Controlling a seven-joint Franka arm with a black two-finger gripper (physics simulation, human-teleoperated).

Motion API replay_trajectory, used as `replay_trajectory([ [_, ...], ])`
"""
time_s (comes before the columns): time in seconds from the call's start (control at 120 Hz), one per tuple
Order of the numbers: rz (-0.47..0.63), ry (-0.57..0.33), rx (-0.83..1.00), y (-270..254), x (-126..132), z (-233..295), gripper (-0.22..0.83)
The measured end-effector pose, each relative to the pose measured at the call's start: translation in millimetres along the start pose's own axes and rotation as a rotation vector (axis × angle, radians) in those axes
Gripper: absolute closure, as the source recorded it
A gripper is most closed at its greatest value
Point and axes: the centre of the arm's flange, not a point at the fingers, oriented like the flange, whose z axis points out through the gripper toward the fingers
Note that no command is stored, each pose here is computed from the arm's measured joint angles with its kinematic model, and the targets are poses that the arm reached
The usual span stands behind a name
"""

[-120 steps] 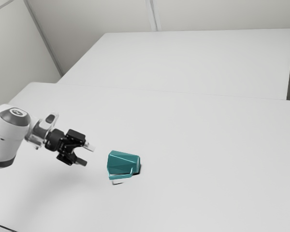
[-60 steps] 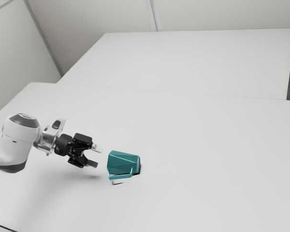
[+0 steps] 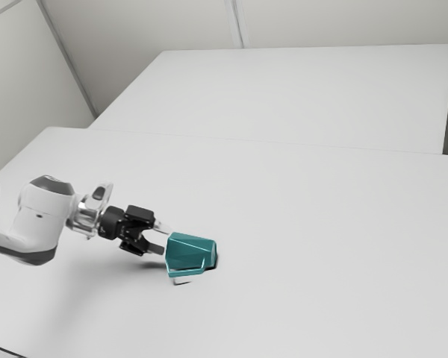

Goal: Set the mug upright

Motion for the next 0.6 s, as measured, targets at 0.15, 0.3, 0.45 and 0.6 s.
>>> replay_trajectory([
  [0.15, 0.014, -0.007, -0.013, -0.3, 8.1, 14.8, 0.04],
  [0.3, 0.028, -0.009, -0.024, 0.2, 10.7, 22.9, 0.09],
  [0.45, 0.036, -0.003, -0.034, -0.3, 11.2, 25.0, 0.22],
  [0.6, 0.041, 0.0, -0.039, -1.5, 10.8, 26.1, 0.4],
])
